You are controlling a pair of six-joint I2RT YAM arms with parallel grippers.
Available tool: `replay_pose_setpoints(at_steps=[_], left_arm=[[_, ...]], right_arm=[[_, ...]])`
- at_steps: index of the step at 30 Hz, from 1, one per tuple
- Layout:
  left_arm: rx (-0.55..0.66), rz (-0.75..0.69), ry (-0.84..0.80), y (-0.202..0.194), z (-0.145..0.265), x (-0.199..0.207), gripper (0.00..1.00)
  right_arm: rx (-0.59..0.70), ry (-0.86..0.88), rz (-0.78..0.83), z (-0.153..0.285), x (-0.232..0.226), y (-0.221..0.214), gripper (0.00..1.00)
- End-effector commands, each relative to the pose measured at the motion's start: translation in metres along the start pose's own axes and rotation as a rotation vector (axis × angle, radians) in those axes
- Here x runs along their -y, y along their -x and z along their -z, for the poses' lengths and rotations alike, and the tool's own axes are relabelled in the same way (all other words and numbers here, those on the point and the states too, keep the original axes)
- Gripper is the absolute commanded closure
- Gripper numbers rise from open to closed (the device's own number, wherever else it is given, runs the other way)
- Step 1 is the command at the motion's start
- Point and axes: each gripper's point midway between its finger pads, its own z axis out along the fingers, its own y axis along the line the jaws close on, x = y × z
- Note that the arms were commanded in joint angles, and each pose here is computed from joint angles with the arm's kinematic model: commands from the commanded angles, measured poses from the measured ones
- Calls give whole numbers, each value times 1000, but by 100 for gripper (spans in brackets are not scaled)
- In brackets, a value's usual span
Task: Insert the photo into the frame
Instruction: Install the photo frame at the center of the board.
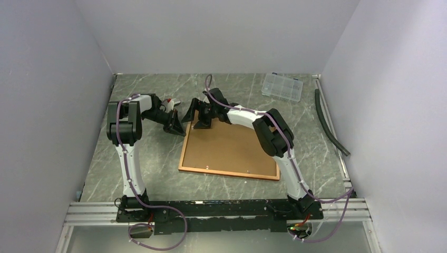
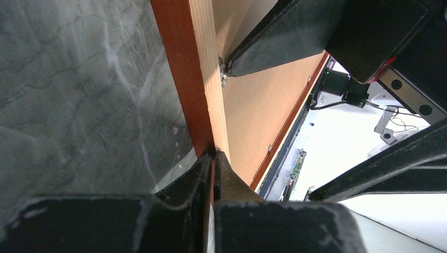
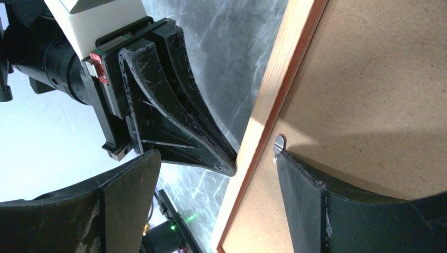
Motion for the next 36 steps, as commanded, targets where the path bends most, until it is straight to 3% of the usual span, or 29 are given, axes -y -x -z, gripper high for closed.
replay_pose_setpoints(at_steps=[1, 29, 36], left_arm=[[-37, -41, 94, -9, -6, -18, 93], [-39, -55, 97, -12, -4, -16, 94], [-40, -55, 100, -14, -2, -17, 94]], right_arm=[[4, 43, 13, -7, -14, 3, 15], [22, 60, -1, -12, -21, 3, 17], [50, 64, 47, 9, -29, 9, 17]])
